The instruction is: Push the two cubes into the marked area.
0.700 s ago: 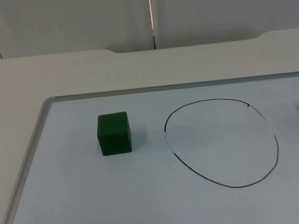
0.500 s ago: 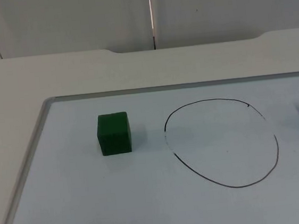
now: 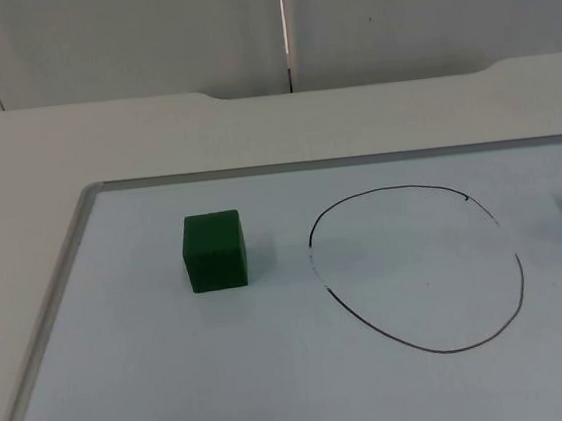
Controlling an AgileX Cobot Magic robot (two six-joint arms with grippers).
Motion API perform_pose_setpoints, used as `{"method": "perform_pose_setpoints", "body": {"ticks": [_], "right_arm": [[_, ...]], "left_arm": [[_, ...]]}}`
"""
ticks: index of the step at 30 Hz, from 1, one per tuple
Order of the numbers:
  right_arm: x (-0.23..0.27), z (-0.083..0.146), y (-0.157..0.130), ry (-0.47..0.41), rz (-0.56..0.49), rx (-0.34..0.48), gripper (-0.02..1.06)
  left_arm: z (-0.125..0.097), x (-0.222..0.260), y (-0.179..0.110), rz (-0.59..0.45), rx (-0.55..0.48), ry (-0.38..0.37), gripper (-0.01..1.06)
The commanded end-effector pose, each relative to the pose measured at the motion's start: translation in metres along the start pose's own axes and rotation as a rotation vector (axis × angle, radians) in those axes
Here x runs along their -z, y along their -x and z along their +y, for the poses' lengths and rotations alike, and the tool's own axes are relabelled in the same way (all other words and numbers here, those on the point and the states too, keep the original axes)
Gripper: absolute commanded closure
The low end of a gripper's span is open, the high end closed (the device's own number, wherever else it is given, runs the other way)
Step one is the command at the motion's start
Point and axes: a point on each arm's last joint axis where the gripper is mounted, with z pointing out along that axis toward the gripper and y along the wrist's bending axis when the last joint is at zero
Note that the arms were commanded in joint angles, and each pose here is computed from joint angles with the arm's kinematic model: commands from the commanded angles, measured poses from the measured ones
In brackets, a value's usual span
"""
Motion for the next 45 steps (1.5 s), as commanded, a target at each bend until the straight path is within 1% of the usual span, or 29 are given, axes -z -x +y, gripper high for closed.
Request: {"method": "perform_pose_setpoints", "body": {"ticks": [1,12,16,19,24,26,28,32,33,36,38,39,41,43,44,45], "right_arm": [[0.000,0.000,0.000,0.002,-0.005,0.004,-0.01],[0.000,0.000,0.000,0.002,-0.005,0.004,-0.01],[0.000,0.000,0.000,0.002,-0.005,0.004,-0.01],[0.000,0.000,0.000,0.002,-0.005,0.004,-0.01],[0.000,0.000,0.000,0.002,-0.005,0.004,-0.01],[0.000,0.000,0.000,0.002,-0.005,0.004,-0.01],[0.000,0.000,0.000,0.002,-0.005,0.004,-0.01],[0.000,0.000,0.000,0.002,-0.005,0.004,-0.01],[0.000,0.000,0.000,0.002,-0.005,0.004,-0.01],[0.000,0.000,0.000,0.002,-0.005,0.004,-0.01],[0.000,0.000,0.000,0.002,-0.005,0.004,-0.01],[0.000,0.000,0.000,0.002,-0.005,0.004,-0.01],[0.000,0.000,0.000,0.002,-0.005,0.004,-0.01],[0.000,0.000,0.000,0.002,-0.005,0.004,-0.01],[0.000,0.000,0.000,0.002,-0.005,0.004,-0.01],[0.000,0.000,0.000,0.002,-0.005,0.004,-0.01]], "left_arm": [[-0.002,-0.001,0.000,0.002,0.008,-0.019,0.00],[-0.002,0.000,0.001,-0.004,-0.006,-0.022,0.00],[-0.002,0.008,0.010,-0.059,-0.016,-0.018,0.00],[-0.002,0.010,0.015,-0.075,-0.018,-0.017,0.00],[-0.001,0.008,0.024,-0.054,-0.034,-0.017,0.00],[-0.001,0.003,0.028,-0.032,-0.033,-0.018,0.02],[-0.001,0.001,0.030,-0.032,-0.037,-0.018,0.03],[-0.002,-0.008,0.039,-0.033,-0.033,-0.028,0.10],[-0.002,-0.008,0.039,-0.033,-0.033,-0.028,0.10],[-0.006,-0.017,0.049,-0.042,-0.024,-0.074,0.16],[-0.007,-0.024,0.054,-0.033,-0.022,-0.089,0.21],[-0.007,-0.024,0.054,-0.033,-0.022,-0.089,0.21],[-0.008,-0.031,0.057,-0.010,-0.011,-0.102,0.29],[-0.009,-0.040,0.061,0.014,-0.014,-0.118,0.42],[-0.009,-0.040,0.061,0.014,-0.014,-0.118,0.42],[-0.011,-0.043,0.063,0.018,-0.014,-0.135,0.50]]}}
